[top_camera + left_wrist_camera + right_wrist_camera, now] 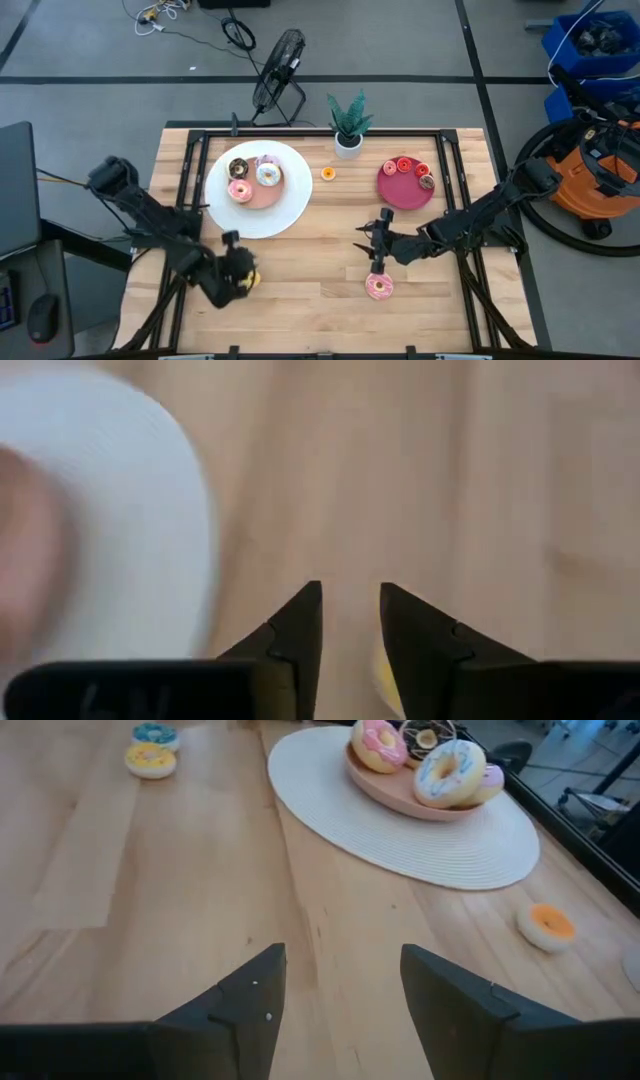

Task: Pick & Place donuts
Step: Put the small blue donut on the red plate

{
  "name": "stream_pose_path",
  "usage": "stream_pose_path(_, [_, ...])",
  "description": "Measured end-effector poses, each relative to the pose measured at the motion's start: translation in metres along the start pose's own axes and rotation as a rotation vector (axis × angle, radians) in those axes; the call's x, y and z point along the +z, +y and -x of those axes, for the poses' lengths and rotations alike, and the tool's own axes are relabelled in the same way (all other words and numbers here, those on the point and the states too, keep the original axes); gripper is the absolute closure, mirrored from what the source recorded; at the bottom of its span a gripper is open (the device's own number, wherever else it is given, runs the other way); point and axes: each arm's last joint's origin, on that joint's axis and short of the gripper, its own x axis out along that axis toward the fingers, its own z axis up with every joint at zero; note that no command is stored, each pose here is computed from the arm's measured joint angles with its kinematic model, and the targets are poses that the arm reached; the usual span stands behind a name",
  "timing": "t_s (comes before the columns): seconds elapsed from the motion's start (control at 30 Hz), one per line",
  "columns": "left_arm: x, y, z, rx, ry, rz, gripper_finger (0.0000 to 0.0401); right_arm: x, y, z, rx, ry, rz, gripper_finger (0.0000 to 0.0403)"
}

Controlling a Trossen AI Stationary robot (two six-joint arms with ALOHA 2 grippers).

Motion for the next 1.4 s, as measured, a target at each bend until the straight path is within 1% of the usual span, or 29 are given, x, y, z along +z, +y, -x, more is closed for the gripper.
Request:
stream_pose_path(0.03, [-0.003, -0.004, 0.002, -0.035, 0.037, 0.006, 0.0295, 0.0, -0.001, 0.0, -0.002, -0.002, -0.002, 0.0195])
stream_pose_path(0.1, [-0.01, -0.009, 0.006, -0.097, 0.115, 0.064, 0.0302, 0.0, -0.001, -0.001, 0.002, -0.002, -0.007, 0.0195])
stream_pose_path(0.13, [-0.014, -0.01, 0.006, -0.108, 0.169, 0.098, 0.0306, 0.0, -0.001, -0.001, 0.006, -0.001, -0.01, 0.0195])
stream_pose_path(0.2, [-0.022, -0.007, 0.008, -0.084, 0.281, 0.184, 0.0311, 0.001, 0.0, -0.001, 0.016, -0.004, -0.014, 0.0195])
stream_pose_path(0.27, [-0.028, -0.002, 0.011, -0.026, 0.362, 0.286, 0.0311, 0.001, 0.0, -0.001, 0.016, -0.004, -0.014, 0.0195])
stream_pose_path(0.3, [-0.032, -0.001, 0.013, -0.004, 0.388, 0.32, 0.0308, 0.001, 0.0, -0.001, 0.016, -0.005, -0.012, 0.0195])
stream_pose_path(0.33, [-0.034, -0.002, 0.014, -0.004, 0.403, 0.328, 0.0304, 0.001, 0.0, -0.001, 0.016, -0.005, -0.011, 0.0195])
stream_pose_path(0.47, [-0.038, -0.007, 0.019, -0.032, 0.384, 0.356, 0.0286, 0.001, 0.0, -0.001, 0.016, -0.005, -0.011, 0.0195])
stream_pose_path(0.53, [-0.038, -0.01, 0.021, -0.047, 0.349, 0.368, 0.0278, 0.001, 0.0, -0.001, 0.016, -0.005, -0.011, 0.0195])
stream_pose_path(0.63, [-0.04, -0.012, 0.021, -0.033, 0.29, 0.373, 0.0272, 0.001, 0.0, -0.001, 0.016, -0.005, -0.011, 0.0195])
stream_pose_path(0.67, [-0.04, -0.013, 0.021, -0.038, 0.283, 0.391, 0.0271, 0.001, 0.0, -0.001, 0.016, -0.005, -0.01, 0.0195])
stream_pose_path(0.8, [-0.045, -0.012, 0.015, -0.046, 0.273, 0.43, 0.0272, 0.001, 0.0, -0.001, 0.016, -0.005, -0.011, 0.0195])
stream_pose_path(1.0, [-0.056, -0.006, 0.007, -0.035, 0.304, 0.432, 0.0287, 0.001, 0.0, -0.001, 0.016, -0.005, -0.011, 0.0195])
stream_pose_path(1.07, [-0.057, -0.006, 0.006, -0.044, 0.324, 0.434, 0.029, 0.001, 0.0, -0.001, 0.016, -0.005, -0.011, 0.0195])
stream_pose_path(1.17, [-0.056, -0.008, 0.006, -0.058, 0.314, 0.451, 0.0286, 0.001, 0.0, -0.001, 0.016, -0.005, -0.011, 0.0195])
stream_pose_path(1.27, [-0.055, -0.008, 0.006, -0.052, 0.297, 0.49, 0.0262, 0.001, 0.0, -0.001, 0.016, -0.005, -0.011, 0.0195])
stream_pose_path(1.4, [-0.056, -0.006, 0.006, -0.029, 0.303, 0.513, 0.02, 0.001, 0.0, -0.001, 0.017, -0.005, -0.011, 0.0195])
